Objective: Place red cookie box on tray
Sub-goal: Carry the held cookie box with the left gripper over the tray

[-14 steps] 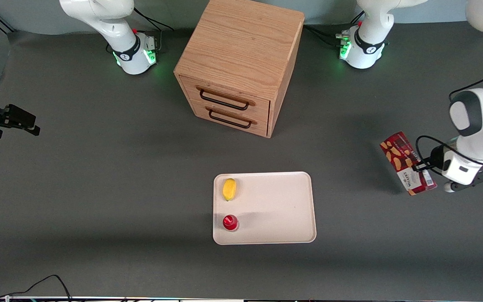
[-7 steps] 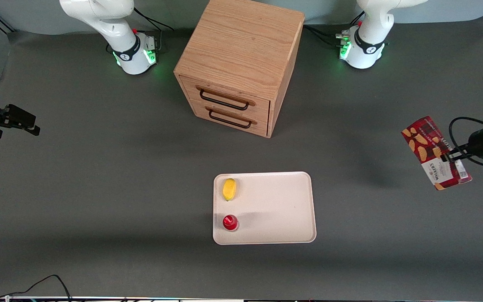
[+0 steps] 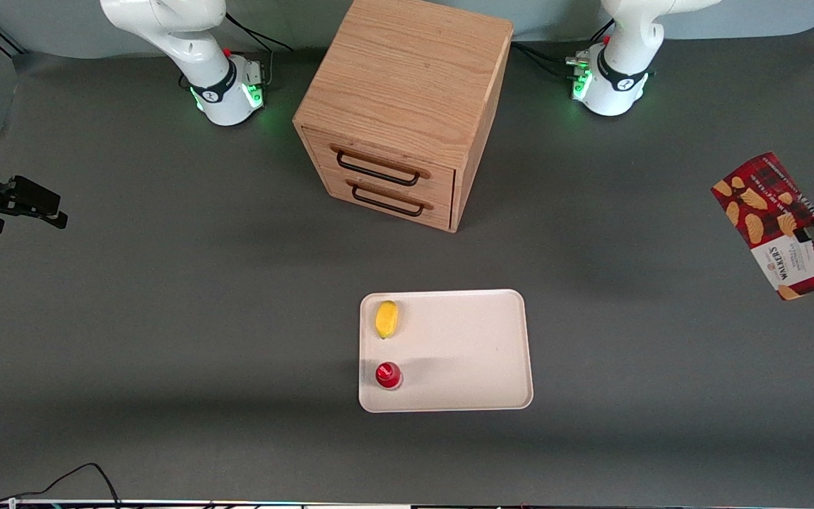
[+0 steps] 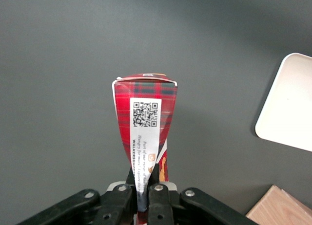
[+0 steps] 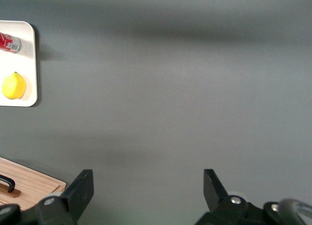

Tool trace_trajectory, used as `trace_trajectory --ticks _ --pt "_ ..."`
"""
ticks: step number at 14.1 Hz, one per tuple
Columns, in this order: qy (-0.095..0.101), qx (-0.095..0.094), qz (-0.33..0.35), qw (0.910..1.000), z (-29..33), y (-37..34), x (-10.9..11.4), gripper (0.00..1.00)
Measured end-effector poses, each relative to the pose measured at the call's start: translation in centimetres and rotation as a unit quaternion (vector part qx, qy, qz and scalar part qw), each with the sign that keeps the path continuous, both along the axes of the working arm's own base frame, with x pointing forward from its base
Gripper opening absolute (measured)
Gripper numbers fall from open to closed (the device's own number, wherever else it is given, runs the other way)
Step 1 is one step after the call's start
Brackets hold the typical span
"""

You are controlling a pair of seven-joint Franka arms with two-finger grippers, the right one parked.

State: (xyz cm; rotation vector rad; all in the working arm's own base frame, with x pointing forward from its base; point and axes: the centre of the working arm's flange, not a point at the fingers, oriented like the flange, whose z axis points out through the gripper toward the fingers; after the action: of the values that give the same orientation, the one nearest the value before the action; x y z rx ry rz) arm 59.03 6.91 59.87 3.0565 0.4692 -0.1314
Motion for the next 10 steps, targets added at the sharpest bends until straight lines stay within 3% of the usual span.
trace_trajectory --ticks 4,10 --pt "0.003 0.001 0.008 1.0 2.3 -1.4 -0.5 0.11" --pt "0.017 0.002 0.056 0.9983 1.6 -10.5 0.1 0.11"
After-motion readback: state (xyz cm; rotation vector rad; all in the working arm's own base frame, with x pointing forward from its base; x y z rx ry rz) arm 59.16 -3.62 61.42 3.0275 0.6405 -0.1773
